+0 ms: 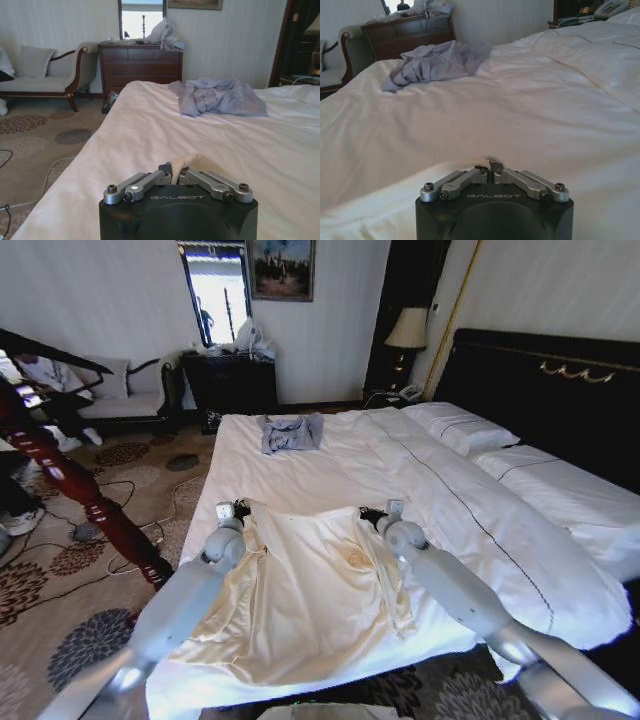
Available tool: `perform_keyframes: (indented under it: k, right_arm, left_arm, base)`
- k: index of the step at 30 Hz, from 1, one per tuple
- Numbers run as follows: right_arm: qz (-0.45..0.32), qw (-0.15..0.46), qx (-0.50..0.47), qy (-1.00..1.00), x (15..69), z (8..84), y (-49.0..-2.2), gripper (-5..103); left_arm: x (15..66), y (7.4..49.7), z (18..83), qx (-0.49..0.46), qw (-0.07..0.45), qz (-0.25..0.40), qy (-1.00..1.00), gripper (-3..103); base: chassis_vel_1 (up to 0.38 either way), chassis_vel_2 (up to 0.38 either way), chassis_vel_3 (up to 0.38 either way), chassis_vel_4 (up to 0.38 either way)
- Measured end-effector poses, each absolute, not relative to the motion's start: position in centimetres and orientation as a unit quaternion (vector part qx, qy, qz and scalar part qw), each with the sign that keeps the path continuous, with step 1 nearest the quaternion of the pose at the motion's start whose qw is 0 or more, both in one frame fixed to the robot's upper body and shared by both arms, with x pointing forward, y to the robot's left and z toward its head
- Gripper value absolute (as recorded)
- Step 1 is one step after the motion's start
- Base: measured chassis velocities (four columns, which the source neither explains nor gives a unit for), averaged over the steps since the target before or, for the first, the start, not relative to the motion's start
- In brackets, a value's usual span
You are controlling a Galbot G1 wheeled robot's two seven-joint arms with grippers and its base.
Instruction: Pick up the clothes from the bed and hang them on the clothes hanger.
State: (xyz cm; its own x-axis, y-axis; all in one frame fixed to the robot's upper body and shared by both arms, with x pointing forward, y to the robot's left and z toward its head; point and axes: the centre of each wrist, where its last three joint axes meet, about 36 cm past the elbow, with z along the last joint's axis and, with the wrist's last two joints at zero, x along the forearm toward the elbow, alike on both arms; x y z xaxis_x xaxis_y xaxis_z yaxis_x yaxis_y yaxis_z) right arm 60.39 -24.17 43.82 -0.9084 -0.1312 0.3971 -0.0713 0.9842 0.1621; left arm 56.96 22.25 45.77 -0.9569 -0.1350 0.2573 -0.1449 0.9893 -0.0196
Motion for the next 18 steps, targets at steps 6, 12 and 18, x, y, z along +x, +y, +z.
perform_keyframes:
  k: [6, 12, 18]
  right_arm:
    - [-0.088, 0.2, 0.039, -0.975, 64.2, 43.2, -21.6, 1]
    - [-0.081, 0.179, 0.042, -0.98, 69.4, 46.0, -17.7, 1]
    - [-0.069, 0.184, 0.036, -0.98, 69.8, 45.3, -17.6, 1]
  left_arm:
    - [60.1, 22.9, 44.7, 0.076, 0.135, 0.005, -0.988, 1]
    - [65.1, 24.3, 44.5, 0.094, 0.134, -0.01, -0.987, 1]
    - [67.5, 24.3, 45.2, 0.102, 0.128, -0.012, -0.986, 1]
  base:
    - [0.0, 0.0, 0.0, 0.0]
    - [0.0, 0.0, 0.0, 0.0]
    - [0.0, 0.0, 0.0, 0.0]
